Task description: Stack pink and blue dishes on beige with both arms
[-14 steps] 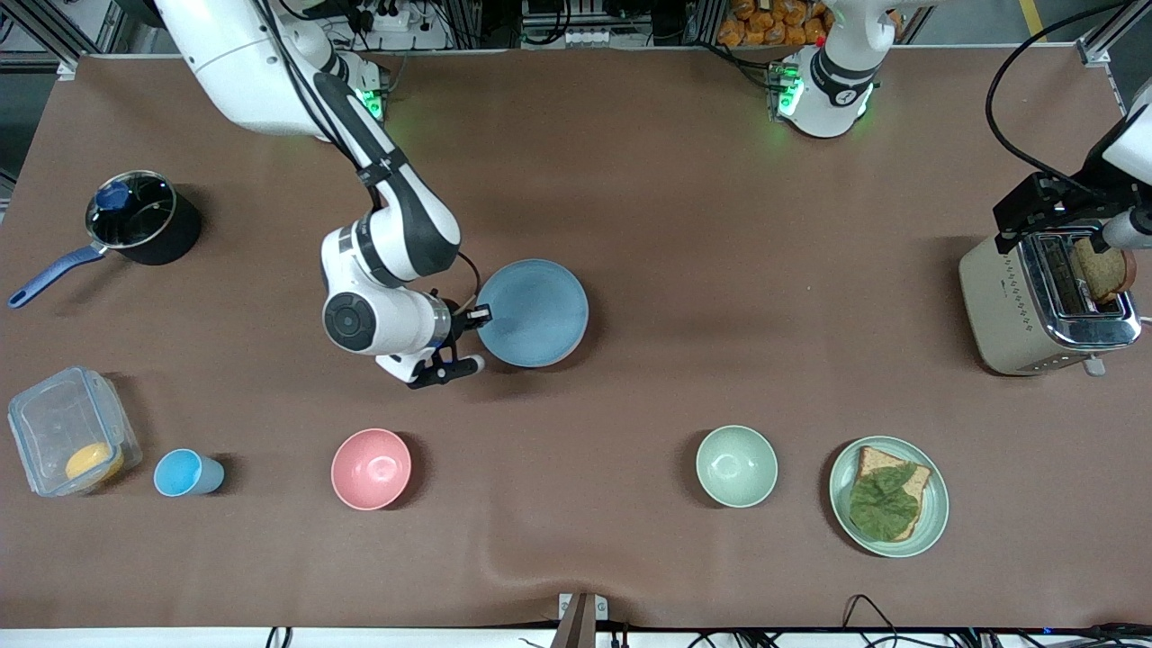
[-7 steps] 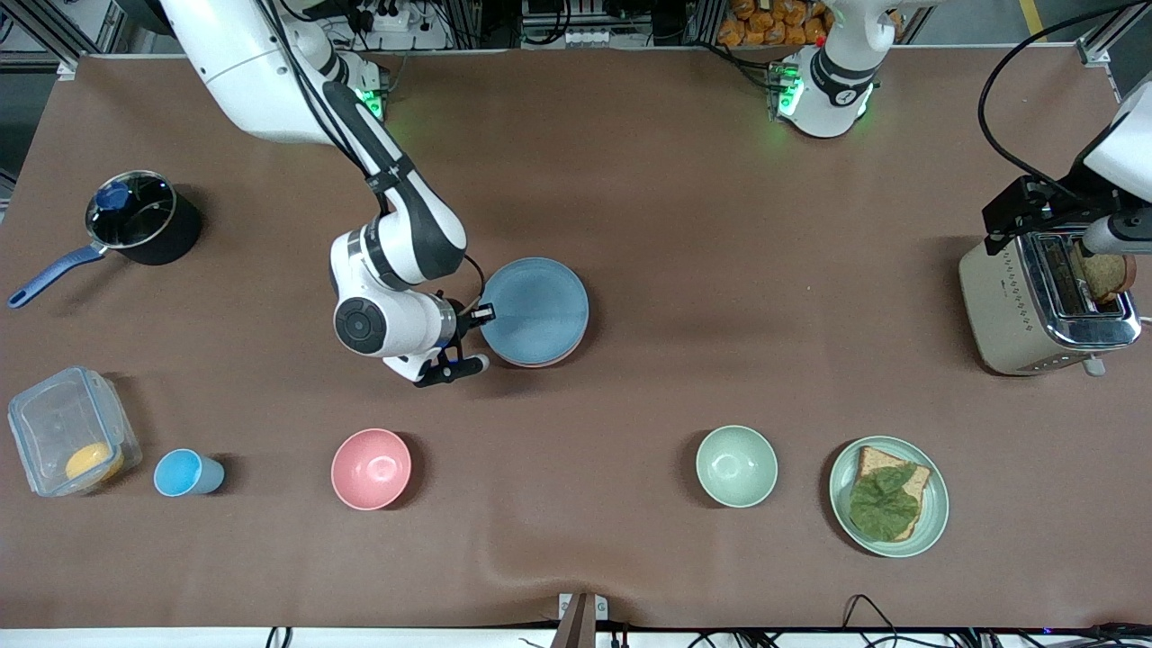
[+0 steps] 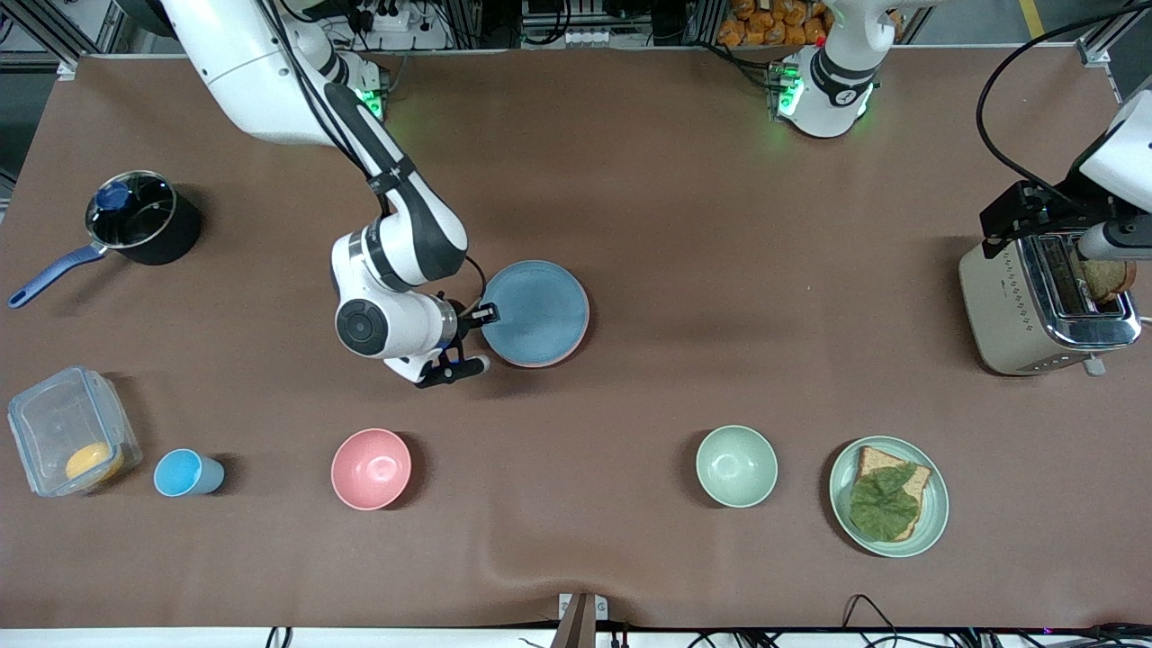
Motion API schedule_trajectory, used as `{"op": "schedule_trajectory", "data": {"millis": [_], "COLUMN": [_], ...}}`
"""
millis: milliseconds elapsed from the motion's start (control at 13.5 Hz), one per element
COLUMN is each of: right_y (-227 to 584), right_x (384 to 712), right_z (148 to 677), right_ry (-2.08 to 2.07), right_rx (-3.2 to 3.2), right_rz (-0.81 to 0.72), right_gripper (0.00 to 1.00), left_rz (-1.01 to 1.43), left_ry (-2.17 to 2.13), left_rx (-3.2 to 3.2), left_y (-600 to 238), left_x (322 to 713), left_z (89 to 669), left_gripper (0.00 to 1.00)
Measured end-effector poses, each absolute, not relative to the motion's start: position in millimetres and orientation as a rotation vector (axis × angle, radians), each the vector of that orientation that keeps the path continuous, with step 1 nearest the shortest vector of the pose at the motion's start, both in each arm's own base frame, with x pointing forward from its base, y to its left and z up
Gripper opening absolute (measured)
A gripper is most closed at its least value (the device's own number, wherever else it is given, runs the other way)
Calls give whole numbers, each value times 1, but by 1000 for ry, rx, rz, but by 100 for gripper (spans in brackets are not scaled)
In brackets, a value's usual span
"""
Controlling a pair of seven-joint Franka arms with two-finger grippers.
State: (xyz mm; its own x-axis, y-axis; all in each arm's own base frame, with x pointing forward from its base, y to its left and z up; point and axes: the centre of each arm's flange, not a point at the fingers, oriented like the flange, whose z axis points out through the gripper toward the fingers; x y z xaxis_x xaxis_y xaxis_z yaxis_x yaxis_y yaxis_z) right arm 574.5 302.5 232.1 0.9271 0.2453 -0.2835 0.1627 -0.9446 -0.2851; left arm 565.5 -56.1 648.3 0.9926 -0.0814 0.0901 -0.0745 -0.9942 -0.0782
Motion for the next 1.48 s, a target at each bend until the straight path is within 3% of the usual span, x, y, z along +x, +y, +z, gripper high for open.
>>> {"op": "schedule_trajectory", "data": {"millis": [222, 296, 741, 1185, 1481], "right_y": [290, 285, 220, 170, 65], "right_x": [597, 605, 633, 604, 599], "right_z": [280, 301, 422, 547, 610], "right_ry": [-380, -399, -393, -349, -93], "right_rx": [-2890, -2910, -3080, -3175, -3175], "right_rz": [425, 415, 258, 199, 61], "right_gripper": [96, 100, 100, 100, 100], "left_rz": [-143, -143, -145, -154, -119], "left_ry": [120, 120, 121, 119, 117], "left_rx": [-3061, -3061, -3061, -3061, -3075], "left_y": [-56, -56, -56, -56, -57], "left_x": [566, 566, 565, 564, 561], "left_z": [648, 648, 649, 652, 650], "left_gripper": [100, 100, 100, 100, 100]}}
